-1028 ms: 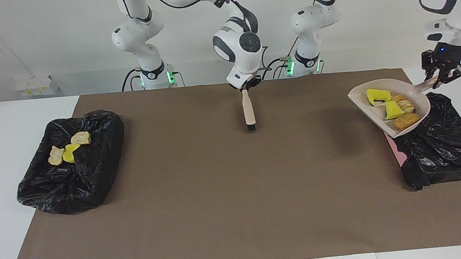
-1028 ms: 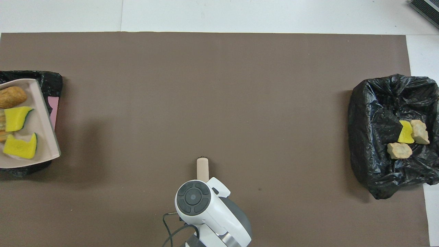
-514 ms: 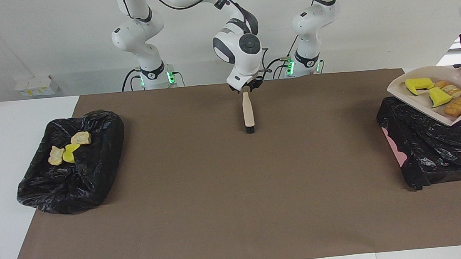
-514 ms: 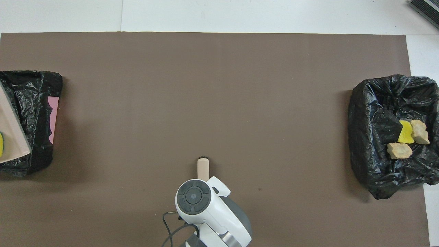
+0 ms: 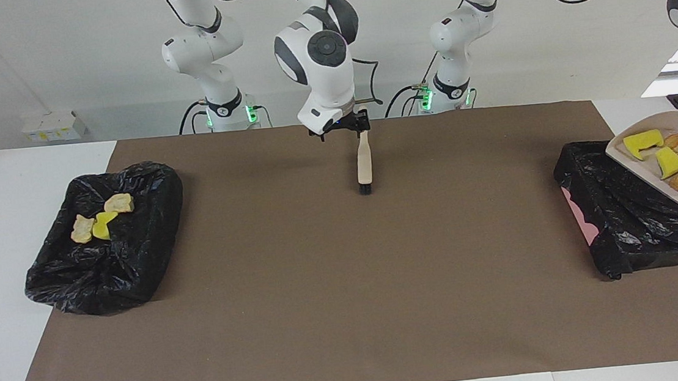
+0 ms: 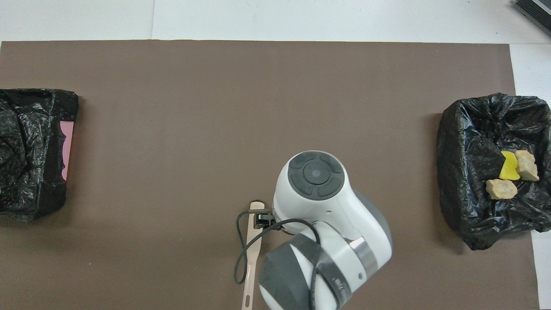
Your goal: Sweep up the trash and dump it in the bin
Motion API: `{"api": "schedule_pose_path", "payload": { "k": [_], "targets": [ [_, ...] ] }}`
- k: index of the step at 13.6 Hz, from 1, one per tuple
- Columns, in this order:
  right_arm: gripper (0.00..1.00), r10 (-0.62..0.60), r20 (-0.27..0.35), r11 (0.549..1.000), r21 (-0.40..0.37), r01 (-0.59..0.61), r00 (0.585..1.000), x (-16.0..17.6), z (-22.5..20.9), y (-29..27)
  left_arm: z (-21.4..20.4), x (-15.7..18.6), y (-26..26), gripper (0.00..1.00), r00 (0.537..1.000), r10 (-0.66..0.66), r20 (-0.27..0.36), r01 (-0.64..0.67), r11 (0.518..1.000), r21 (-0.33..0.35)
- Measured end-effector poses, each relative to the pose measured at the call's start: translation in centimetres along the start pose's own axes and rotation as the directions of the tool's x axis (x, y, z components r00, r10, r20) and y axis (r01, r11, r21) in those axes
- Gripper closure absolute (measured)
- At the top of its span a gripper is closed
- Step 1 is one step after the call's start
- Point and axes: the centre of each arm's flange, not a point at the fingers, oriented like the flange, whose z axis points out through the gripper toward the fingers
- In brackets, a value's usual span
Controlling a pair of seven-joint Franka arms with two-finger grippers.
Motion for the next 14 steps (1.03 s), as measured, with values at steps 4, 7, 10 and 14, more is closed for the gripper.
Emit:
{"api": "schedule_pose_path", "payload": {
  "k": [4,7,10,14],
  "targets": [
    [0.00,-0.132,-0.085,0.991,-0.049,0.128,0.988,3.5,-5.5,6.1,-1.2,1.0,-0.5,0.68,0.990,0.061,0.130,-0.061,0.998,-0.004],
    [0.00,-0.166,-0.122,0.986,-0.044,0.162,0.979,6.5,-8.2,13.4,-1.9,1.1,-0.6,0.68,0.973,0.090,0.210,-0.086,0.996,-0.027],
    [0.00,-0.133,-0.143,0.991,-0.034,0.129,0.981,8.2,-10.1,21.5,-4.1,1.5,-1.0,0.68,0.952,0.114,0.285,-0.103,0.993,-0.053],
    [0.00,-0.052,-0.186,0.997,-0.057,0.042,0.981,8.7,-12.3,27.5,-7.3,1.9,-1.0,0.68,0.944,0.107,0.312,-0.083,0.992,-0.091]
  ]
}}
